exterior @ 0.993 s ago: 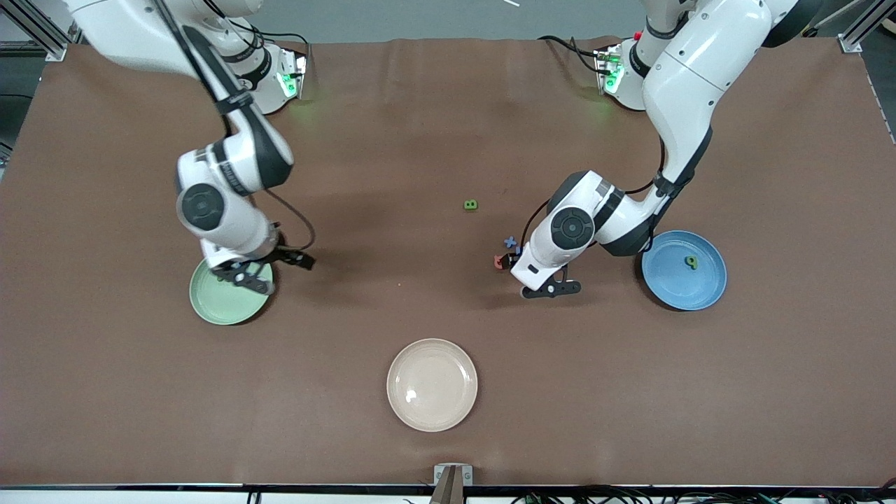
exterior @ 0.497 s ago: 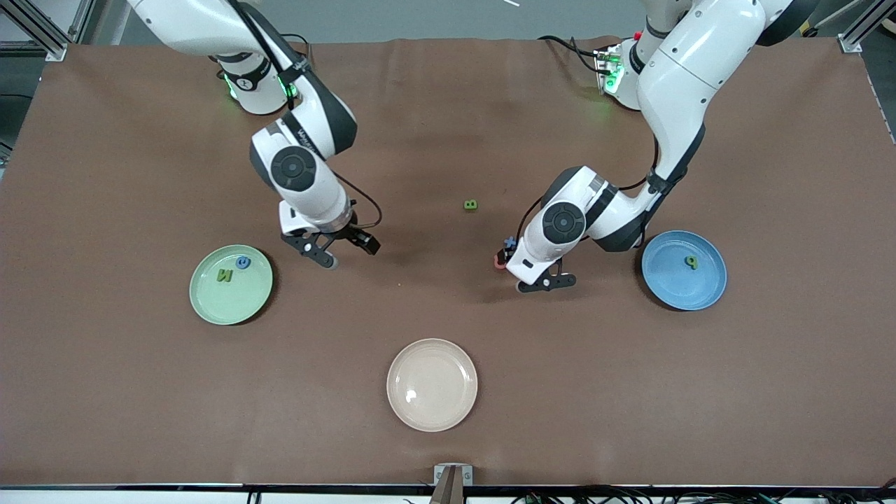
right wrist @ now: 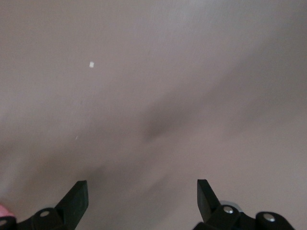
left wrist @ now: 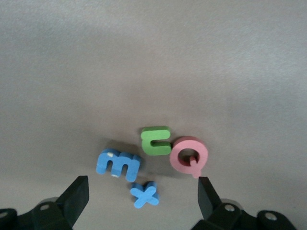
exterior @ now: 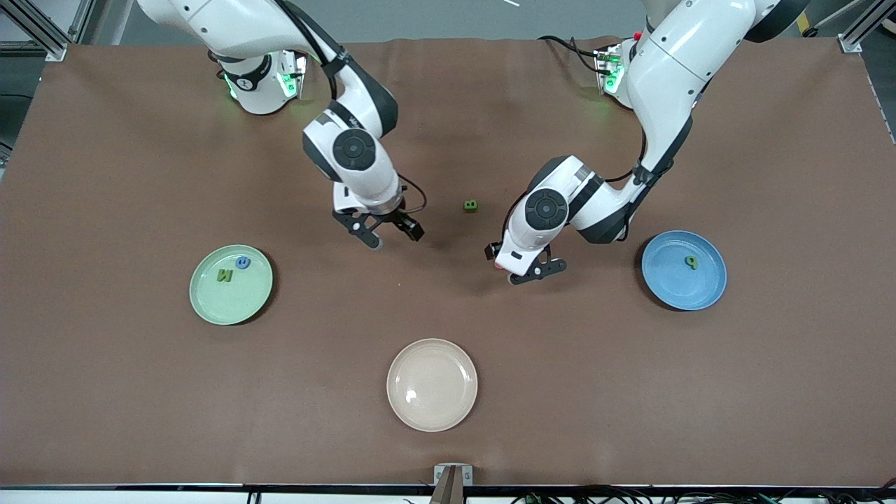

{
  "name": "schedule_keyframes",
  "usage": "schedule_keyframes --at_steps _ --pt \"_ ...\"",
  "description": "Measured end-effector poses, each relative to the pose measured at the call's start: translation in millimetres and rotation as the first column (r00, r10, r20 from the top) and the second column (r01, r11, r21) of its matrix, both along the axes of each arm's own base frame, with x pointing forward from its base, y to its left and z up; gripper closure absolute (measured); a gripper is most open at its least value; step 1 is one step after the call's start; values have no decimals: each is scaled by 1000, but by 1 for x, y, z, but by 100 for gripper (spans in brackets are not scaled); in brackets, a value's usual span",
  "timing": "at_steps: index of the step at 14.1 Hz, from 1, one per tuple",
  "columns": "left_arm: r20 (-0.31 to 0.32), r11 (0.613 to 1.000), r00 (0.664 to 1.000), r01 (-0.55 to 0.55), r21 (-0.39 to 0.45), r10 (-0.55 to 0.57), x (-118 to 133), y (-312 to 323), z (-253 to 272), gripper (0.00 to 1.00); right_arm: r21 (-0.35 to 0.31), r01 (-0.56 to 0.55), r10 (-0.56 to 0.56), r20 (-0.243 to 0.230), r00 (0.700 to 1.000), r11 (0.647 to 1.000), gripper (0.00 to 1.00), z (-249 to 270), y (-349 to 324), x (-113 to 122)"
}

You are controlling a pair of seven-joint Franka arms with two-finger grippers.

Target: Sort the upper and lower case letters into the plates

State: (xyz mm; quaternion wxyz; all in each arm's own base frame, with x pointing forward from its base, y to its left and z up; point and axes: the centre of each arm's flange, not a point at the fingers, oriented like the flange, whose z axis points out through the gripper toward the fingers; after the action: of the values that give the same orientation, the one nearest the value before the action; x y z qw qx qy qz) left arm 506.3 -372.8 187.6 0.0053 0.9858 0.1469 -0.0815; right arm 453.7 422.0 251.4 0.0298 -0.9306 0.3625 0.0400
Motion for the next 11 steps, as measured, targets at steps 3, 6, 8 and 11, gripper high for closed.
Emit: schedule_keyframes --at_steps 3,6,8,11 --pt "-18 1000 1000 4 17 -4 -9 6 -7 0 -19 84 -84 0 996 996 0 -14 41 -20" --pt "-30 1000 1000 9 27 -8 -16 9 -11 0 -52 214 -215 -8 977 975 0 -35 65 -38" --pt "-33 1000 999 9 29 -9 -17 10 -13 0 -81 299 -299 8 954 951 0 -50 78 -50" --pt "-32 1000 999 9 29 -8 -17 10 -13 1 -100 382 -382 19 924 919 0 -63 94 -64"
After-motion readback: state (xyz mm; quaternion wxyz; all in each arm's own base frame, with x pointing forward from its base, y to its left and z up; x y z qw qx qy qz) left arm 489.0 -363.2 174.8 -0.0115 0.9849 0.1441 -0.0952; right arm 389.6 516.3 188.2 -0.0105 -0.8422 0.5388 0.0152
